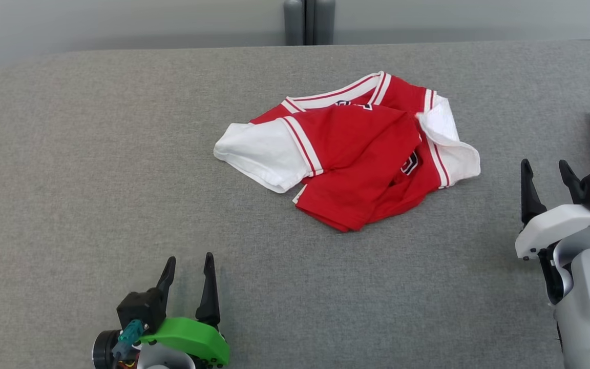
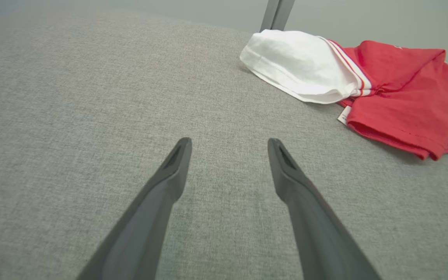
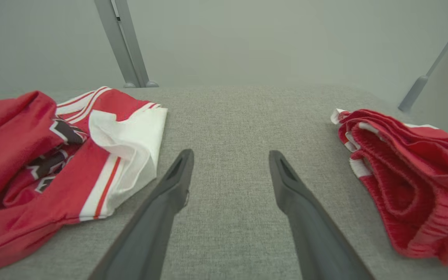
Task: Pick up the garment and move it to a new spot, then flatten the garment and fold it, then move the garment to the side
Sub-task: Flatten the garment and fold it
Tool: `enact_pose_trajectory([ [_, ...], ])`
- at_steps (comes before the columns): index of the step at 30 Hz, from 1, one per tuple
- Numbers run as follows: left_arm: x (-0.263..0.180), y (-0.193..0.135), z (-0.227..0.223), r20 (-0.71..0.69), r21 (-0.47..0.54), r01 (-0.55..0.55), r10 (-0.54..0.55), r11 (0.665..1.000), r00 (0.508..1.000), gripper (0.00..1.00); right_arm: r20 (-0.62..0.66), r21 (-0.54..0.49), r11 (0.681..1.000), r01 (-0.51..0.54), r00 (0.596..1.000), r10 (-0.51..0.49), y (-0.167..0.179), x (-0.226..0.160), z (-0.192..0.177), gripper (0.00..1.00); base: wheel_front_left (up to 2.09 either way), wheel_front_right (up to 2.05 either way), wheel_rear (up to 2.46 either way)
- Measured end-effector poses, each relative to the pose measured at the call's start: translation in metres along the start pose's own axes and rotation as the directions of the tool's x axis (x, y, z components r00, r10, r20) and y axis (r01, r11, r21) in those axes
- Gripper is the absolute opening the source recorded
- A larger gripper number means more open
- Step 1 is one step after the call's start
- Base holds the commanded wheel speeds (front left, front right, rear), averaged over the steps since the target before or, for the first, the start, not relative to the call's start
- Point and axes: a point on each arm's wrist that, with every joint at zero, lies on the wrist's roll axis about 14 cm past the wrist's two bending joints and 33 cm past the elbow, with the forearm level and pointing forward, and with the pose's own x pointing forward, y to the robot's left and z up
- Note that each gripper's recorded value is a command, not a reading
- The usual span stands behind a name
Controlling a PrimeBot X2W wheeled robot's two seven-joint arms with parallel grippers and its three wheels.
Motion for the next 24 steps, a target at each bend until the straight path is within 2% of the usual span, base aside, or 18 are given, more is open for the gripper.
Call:
enact_pose_trajectory([
  [5, 0.003, -0.010, 0.000, 0.000, 0.003, 0.033, -0.033, 0.999, 0.999, 1.00, 0.011, -0.007, 1.000, -0.004, 1.000, 0.004, 0.003, -0.008, 0.001, 1.00, 0.00, 0.00, 0.00],
  [17, -0.002, -0.012, 0.007, 0.022, -0.002, 0.037, -0.037, 0.999, 0.999, 1.00, 0.047, -0.007, 0.982, -0.191, 0.980, 0.191, 0.077, -0.015, 0.005, 1.00, 0.00, 0.00, 0.00],
  [20, -0.003, -0.013, 0.005, 0.018, -0.001, 0.040, -0.039, 0.999, 0.999, 1.00, 0.026, 0.001, 0.962, -0.273, 0.962, 0.273, 0.106, -0.021, -0.005, 1.00, 0.00, 0.00, 0.00],
  [24, -0.002, -0.015, 0.004, 0.012, -0.005, 0.044, -0.044, 0.999, 0.999, 1.00, -0.024, 0.051, 0.917, -0.396, 0.917, 0.397, 0.152, -0.034, -0.024, 1.00, 0.00, 0.00, 0.00],
])
